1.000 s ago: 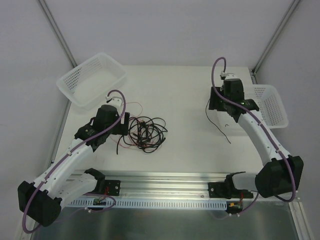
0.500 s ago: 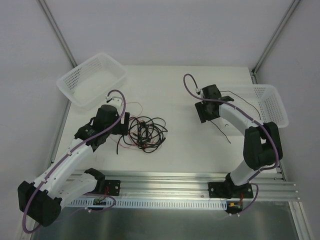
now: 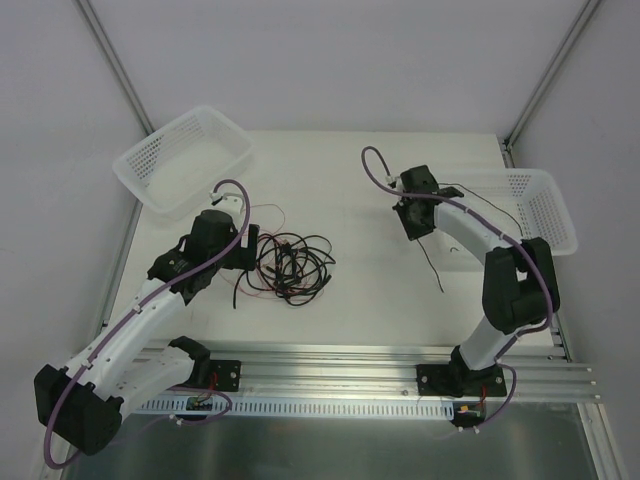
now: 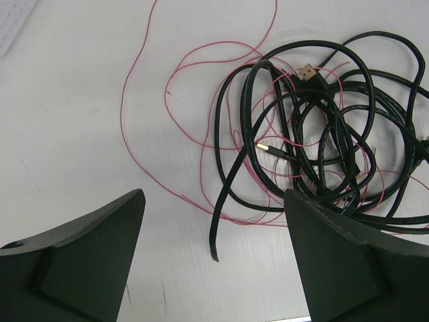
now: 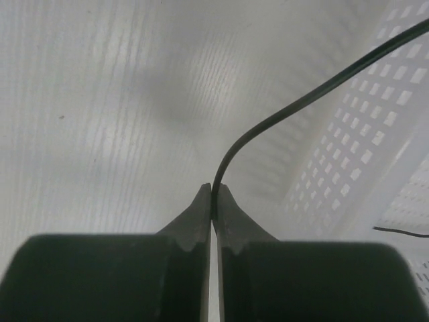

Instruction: Untangle the cables

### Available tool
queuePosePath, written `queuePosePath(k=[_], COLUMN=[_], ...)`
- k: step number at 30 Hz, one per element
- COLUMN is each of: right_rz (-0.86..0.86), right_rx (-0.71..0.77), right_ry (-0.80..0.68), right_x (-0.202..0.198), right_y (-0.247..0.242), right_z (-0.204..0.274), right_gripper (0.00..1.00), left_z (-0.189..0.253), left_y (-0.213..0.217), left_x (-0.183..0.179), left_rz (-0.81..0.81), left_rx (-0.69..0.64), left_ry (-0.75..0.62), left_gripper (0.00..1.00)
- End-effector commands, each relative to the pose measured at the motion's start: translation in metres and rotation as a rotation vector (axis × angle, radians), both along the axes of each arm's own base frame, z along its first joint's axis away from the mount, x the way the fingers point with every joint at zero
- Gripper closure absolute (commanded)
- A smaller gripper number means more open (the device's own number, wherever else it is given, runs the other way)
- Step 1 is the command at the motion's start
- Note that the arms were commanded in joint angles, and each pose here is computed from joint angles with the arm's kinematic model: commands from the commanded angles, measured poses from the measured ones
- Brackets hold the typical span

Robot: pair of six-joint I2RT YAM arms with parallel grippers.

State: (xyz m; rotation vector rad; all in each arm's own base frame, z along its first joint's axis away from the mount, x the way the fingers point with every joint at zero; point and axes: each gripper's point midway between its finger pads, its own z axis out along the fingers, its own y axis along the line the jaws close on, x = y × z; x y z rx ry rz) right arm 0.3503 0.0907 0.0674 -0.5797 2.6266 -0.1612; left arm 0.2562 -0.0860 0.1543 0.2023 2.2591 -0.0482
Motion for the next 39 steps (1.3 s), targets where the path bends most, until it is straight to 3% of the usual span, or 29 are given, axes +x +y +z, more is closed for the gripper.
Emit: queuePosePath(k=[1, 9, 15, 18, 25, 30, 39], right_rz=[0.012, -0.087, -0.380, -0.500, -0.891, -1.076, -1.139], right_rx=[0.086, 0.314, 0.503, 0.502, 0.583, 0.570, 0.573], right_ry=[-0.147, -0.411, -0.635, -0.705, -0.719, -0.695, -0.351], right_x=[0.012, 0.021, 0.030, 0.031, 0.038, 0.043, 0.073], right_y=[0.014, 0.020, -0.041, -0.074, -0.149, -0.179, -0.170], right_z=[0.068, 0.196, 0.270, 0.274, 0.233, 0.196, 0.096], right_gripper=[0.99, 0.99, 0.99, 0.99, 0.99, 0.99, 0.99], left_z=[0.008, 0.006, 0.006, 0.006, 0.006, 0.006, 0.003], left_y=[0.001, -0.001, -0.002, -0.002, -0.002, -0.002, -0.002], left_x=[0.002, 0.001, 0.002, 0.001, 0.001, 0.002, 0.002], left_rz=[-0.006, -0.012, -0.013, -0.013, -0.013, -0.012, -0.014], left_rx=[-0.007, -0.010, -0.011, -0.014, -0.015, -0.014, -0.005], left_ry=[-0.030, -0.022, -0.022, -0.021, -0.022, -0.022, -0.011], left_gripper=[0.14, 0.14, 0.14, 0.14, 0.14, 0.14, 0.14])
